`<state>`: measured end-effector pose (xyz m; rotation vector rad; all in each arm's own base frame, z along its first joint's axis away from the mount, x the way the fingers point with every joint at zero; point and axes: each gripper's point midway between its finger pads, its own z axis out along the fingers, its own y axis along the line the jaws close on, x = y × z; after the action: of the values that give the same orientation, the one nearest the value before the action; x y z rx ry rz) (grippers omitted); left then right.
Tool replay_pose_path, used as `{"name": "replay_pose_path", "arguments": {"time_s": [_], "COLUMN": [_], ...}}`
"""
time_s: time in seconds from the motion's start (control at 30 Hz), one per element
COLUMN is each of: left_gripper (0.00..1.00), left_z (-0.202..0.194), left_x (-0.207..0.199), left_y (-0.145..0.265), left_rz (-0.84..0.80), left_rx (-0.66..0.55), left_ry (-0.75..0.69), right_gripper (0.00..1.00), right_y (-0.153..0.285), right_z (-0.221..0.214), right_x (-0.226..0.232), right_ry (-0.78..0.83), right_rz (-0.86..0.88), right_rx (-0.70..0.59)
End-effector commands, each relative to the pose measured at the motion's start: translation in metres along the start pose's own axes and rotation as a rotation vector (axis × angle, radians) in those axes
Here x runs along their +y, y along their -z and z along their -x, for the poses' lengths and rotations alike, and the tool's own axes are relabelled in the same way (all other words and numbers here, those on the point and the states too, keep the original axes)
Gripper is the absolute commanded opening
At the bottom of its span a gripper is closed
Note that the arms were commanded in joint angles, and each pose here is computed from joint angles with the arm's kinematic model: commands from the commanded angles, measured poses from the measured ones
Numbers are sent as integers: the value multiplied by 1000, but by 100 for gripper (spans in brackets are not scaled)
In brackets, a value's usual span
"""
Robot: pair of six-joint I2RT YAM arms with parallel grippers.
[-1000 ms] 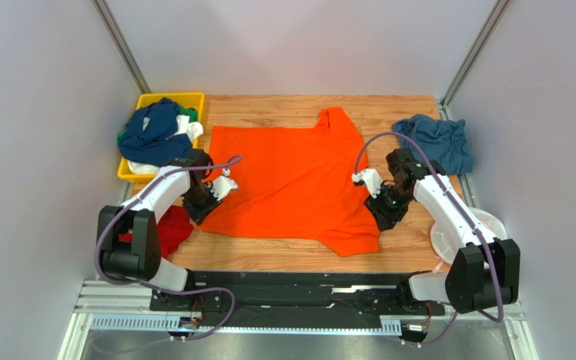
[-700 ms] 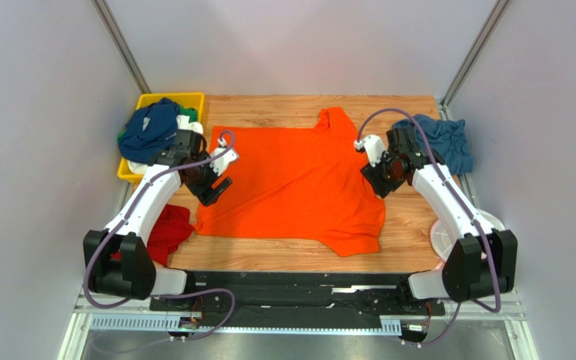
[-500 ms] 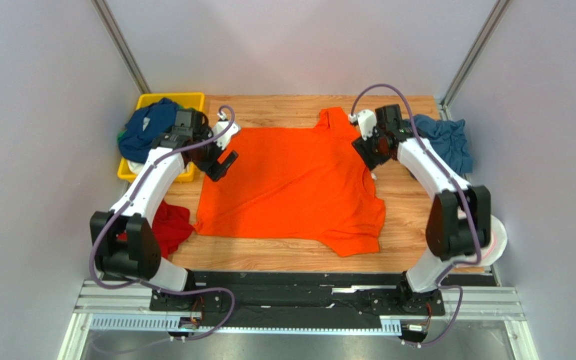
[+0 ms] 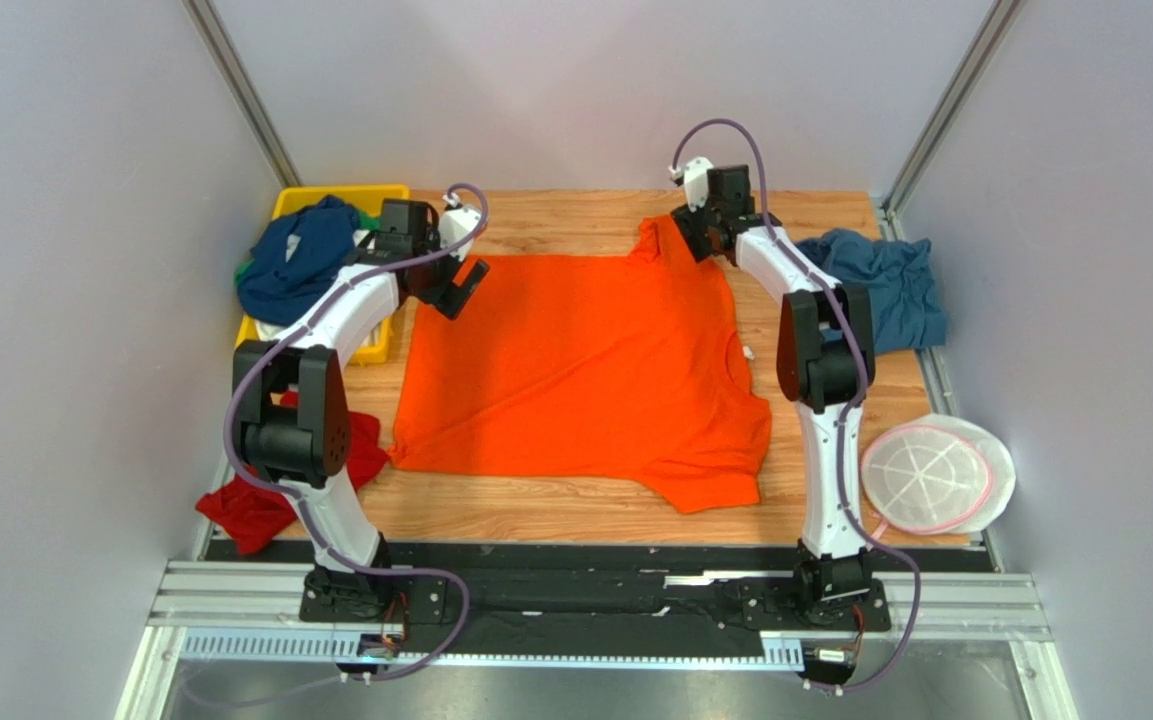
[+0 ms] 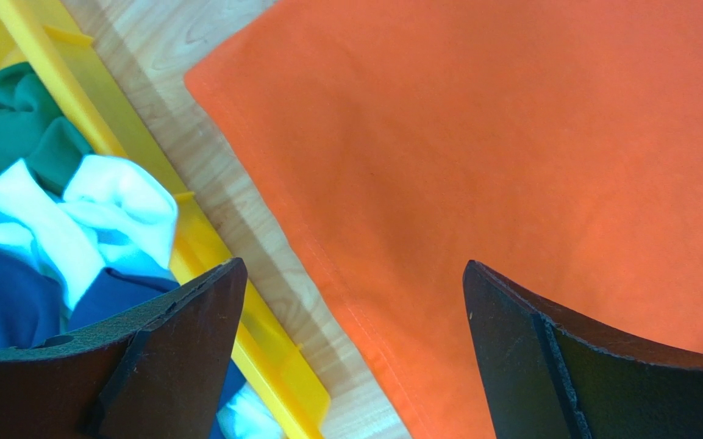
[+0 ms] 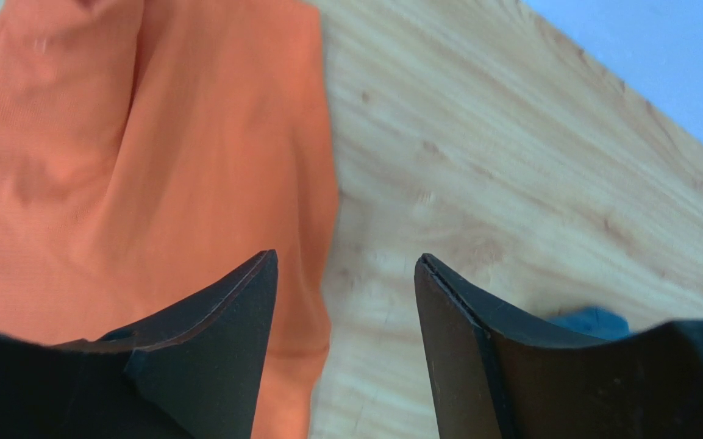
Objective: Fold and stack the t-shirts
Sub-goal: Flatten out the tshirt
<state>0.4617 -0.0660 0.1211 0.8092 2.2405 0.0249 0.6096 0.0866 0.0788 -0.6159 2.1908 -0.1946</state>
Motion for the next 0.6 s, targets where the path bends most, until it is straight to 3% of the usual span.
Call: {"name": "replay_pose_path", "arguments": {"time_s": [0.0,0.57], "left_gripper": [97,95], "left_z": [17,0], "left_x": [14,13], "left_y": [-10,-19], "left_rz": [73,79], "left_rx": [-73,-24], "left_ry": [12,-8], "right_gripper": [61,61], "right_y": [-11,-64], "right_z": [62,48], "right_x": [-24,-15], "right_ry": [-28,75], "right_rz": [-66,-60], "right_rx": [-192,-217]}}
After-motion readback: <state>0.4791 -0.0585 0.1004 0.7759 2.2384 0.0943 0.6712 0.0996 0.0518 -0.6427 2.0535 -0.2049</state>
